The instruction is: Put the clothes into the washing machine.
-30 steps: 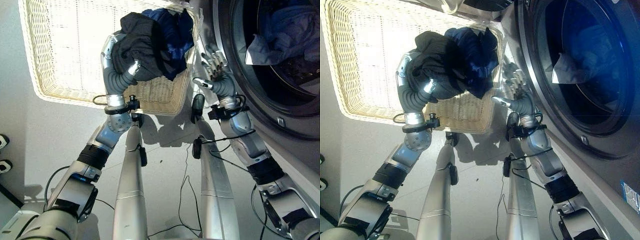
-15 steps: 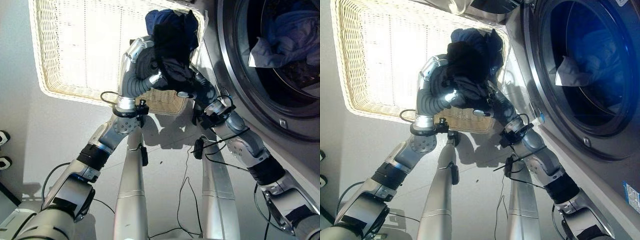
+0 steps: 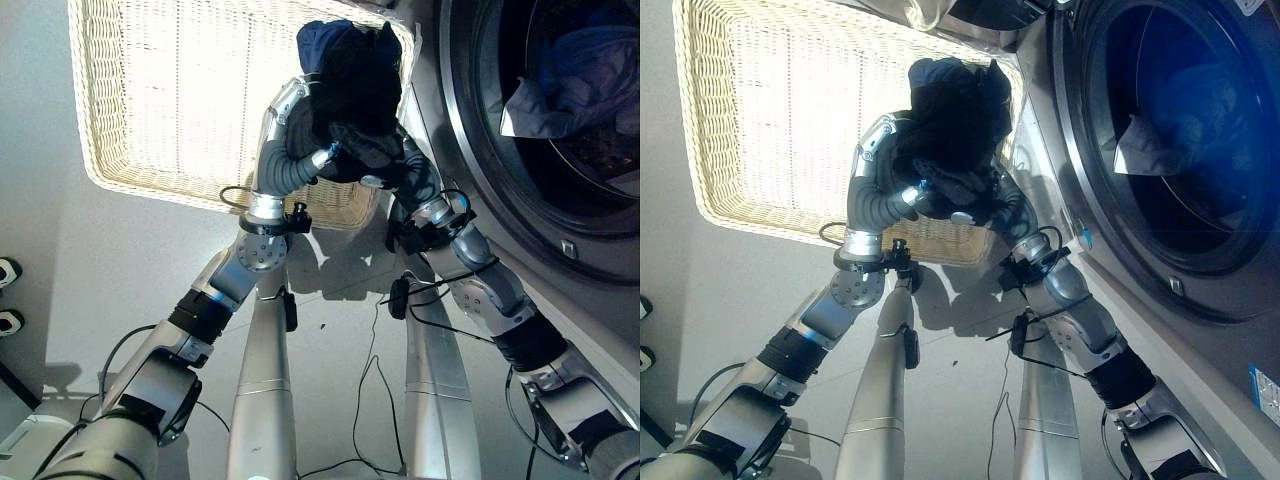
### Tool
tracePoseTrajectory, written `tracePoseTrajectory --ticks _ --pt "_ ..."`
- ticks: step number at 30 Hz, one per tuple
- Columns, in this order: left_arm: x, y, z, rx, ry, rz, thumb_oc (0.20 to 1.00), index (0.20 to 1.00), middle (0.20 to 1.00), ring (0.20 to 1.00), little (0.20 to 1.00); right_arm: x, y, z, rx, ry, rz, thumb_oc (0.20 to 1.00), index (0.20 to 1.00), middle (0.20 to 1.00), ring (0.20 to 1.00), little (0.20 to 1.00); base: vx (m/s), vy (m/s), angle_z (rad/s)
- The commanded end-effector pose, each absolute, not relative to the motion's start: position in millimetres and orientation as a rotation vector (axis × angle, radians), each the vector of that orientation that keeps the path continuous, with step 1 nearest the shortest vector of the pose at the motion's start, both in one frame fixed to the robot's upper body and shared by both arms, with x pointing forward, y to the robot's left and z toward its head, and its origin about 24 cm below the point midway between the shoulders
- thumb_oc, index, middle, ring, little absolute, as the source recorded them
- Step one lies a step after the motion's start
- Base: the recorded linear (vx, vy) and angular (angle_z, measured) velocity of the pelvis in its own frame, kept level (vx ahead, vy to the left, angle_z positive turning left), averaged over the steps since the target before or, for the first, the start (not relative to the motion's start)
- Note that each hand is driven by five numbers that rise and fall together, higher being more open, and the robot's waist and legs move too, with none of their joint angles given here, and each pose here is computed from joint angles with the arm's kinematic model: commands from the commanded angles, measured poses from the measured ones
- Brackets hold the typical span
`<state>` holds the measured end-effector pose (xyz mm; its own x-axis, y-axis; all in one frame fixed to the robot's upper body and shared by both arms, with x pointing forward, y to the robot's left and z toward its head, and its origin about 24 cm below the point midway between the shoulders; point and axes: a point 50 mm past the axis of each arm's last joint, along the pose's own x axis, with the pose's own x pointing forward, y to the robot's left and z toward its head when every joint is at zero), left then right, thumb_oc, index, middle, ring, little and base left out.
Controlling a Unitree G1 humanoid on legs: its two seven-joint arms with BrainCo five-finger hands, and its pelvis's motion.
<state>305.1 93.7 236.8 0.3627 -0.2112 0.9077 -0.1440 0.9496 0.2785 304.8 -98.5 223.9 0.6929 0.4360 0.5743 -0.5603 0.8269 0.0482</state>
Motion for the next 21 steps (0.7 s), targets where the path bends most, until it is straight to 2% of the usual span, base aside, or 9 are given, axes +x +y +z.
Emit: tracePoseTrajectory --ticks 1,20,21 --pt "272.0 66.9 252.2 0.246 -1.382 -0.200 0.200 0.200 0.200 0.200 0.200 274.7 -87.0 254.8 0.296 -0.795 0.632 0.200 0.200 0.200 0.200 0.200 0.00 0.000 0.00" --pt "265.9 61.6 252.1 0.230 -1.402 -0.186 0.200 0.200 0.200 0.200 0.200 274.4 -93.2 254.5 0.363 -0.811 0.550 0.200 0.200 0.200 0.200 0.200 0.00 0.000 0.00" --pt "267.7 63.8 252.2 0.216 -1.393 -0.150 1.000 1.000 1.000 1.000 1.000 274.6 -93.1 254.7 0.365 -0.811 0.548 0.200 0.200 0.200 0.200 0.200 0.00 0.000 0.00"
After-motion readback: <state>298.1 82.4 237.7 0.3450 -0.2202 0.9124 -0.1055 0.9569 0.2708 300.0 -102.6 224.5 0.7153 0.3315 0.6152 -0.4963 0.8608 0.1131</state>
